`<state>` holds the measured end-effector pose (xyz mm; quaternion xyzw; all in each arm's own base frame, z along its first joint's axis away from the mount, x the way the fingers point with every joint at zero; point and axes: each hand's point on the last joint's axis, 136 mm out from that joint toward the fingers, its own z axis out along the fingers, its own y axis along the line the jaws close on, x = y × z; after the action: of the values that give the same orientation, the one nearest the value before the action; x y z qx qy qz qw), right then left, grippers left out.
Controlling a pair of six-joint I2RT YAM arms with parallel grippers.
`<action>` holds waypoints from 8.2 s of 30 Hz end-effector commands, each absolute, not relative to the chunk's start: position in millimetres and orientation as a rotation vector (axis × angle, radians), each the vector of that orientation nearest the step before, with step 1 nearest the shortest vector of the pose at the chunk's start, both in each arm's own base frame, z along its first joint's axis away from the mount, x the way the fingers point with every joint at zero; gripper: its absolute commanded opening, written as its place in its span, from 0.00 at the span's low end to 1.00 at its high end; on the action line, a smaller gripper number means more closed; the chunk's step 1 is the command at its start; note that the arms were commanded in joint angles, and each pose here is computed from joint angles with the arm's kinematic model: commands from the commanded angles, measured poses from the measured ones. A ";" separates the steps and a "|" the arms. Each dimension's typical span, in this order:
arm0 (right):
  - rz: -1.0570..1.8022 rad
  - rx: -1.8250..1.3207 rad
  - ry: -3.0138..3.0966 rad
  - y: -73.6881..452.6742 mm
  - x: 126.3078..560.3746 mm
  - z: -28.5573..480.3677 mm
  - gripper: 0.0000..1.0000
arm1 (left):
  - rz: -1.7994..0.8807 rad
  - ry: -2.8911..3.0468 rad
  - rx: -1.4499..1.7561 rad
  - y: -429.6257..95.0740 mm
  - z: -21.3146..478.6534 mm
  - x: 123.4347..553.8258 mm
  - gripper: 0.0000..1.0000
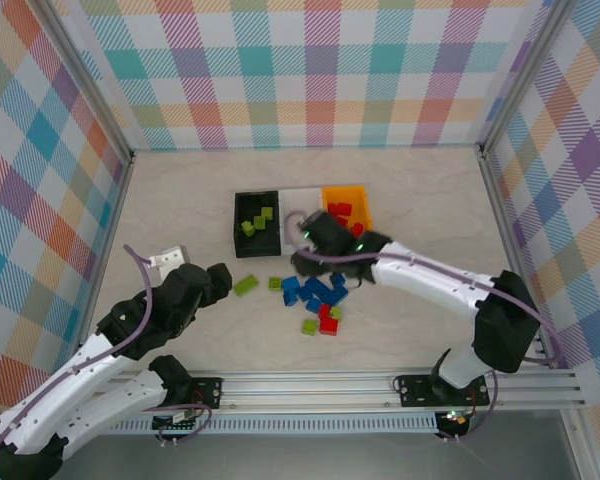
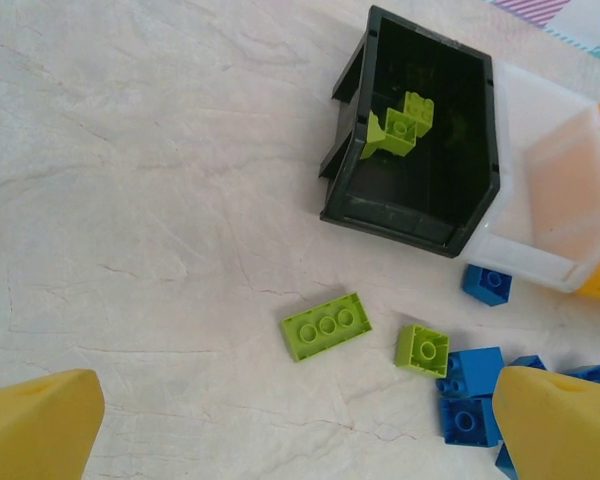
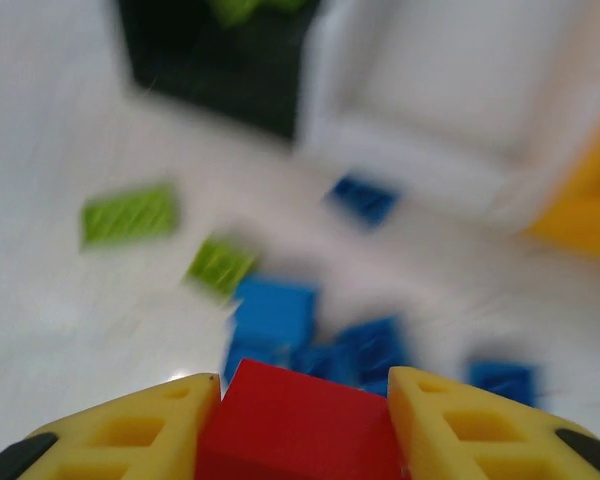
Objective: Sort the legos into containers by color
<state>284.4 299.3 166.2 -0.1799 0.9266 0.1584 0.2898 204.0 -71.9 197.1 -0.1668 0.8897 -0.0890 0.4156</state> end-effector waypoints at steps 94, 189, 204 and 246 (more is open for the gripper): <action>0.357 0.014 2.451 209.3 383.1 164.0 0.68 | 0.085 2.592 -0.302 -158.9 138.8 407.0 0.59; 0.342 -0.313 2.439 339.1 431.0 164.4 0.68 | -0.277 2.409 -0.474 -85.0 158.8 210.7 1.00; 0.211 -0.278 2.684 237.9 284.2 102.1 0.62 | -0.268 2.404 -0.471 -85.1 159.1 213.8 1.00; 0.155 -0.316 2.831 228.0 282.9 22.0 0.39 | -0.243 2.413 -0.481 -81.8 154.4 213.1 1.00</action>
<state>285.3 228.1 19.2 -0.1047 0.9834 0.0517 0.1388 211.6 -84.7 156.5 -0.1757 0.9240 -0.0963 0.3257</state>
